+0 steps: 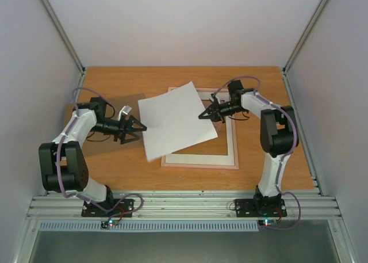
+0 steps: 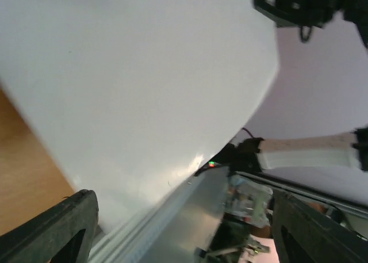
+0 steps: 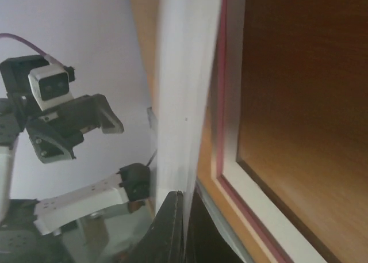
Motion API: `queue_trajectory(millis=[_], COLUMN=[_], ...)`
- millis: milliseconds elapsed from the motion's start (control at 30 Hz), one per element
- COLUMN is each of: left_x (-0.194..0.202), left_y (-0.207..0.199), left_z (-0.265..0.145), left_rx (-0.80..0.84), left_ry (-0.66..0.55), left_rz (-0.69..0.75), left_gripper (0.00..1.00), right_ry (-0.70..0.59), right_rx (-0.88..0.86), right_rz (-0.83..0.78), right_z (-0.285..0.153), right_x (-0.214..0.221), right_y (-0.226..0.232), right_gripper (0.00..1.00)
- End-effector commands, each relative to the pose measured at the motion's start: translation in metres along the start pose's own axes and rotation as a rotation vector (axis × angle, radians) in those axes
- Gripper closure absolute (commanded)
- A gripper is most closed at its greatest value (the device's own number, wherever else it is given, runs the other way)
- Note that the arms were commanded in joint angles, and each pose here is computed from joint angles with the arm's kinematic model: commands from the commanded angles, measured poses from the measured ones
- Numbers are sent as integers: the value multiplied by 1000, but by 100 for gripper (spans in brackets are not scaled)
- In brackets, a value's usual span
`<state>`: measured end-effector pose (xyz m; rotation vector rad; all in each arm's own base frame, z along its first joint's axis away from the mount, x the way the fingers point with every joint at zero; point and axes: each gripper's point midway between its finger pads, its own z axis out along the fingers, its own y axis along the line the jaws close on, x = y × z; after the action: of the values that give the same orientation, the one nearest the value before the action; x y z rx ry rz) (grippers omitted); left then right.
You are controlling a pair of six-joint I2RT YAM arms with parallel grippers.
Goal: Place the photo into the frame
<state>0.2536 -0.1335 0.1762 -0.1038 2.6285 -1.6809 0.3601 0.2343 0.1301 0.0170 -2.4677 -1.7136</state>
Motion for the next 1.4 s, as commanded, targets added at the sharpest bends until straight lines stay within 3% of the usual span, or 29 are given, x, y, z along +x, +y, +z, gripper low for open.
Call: queue_trajectory(millis=[0, 267, 567, 1367], left_x=[-38, -92, -111, -119], left_y=[19, 33, 32, 33], left_z=[-9, -19, -24, -25], left_rx=[-162, -273, -298, -311], left_ry=[-114, -236, -291, -289], left_rz=[104, 133, 182, 197], left_gripper=[17, 16, 15, 14], right_ry=[-159, -291, -400, -399], right_rx=[105, 260, 342, 424], right_rz=[-159, -260, -206, -108], right_z=[-23, -34, -69, -84], right_x=[-7, 1, 2, 42], right_y=[-6, -36, -60, -90], right_gripper=[99, 99, 99, 99])
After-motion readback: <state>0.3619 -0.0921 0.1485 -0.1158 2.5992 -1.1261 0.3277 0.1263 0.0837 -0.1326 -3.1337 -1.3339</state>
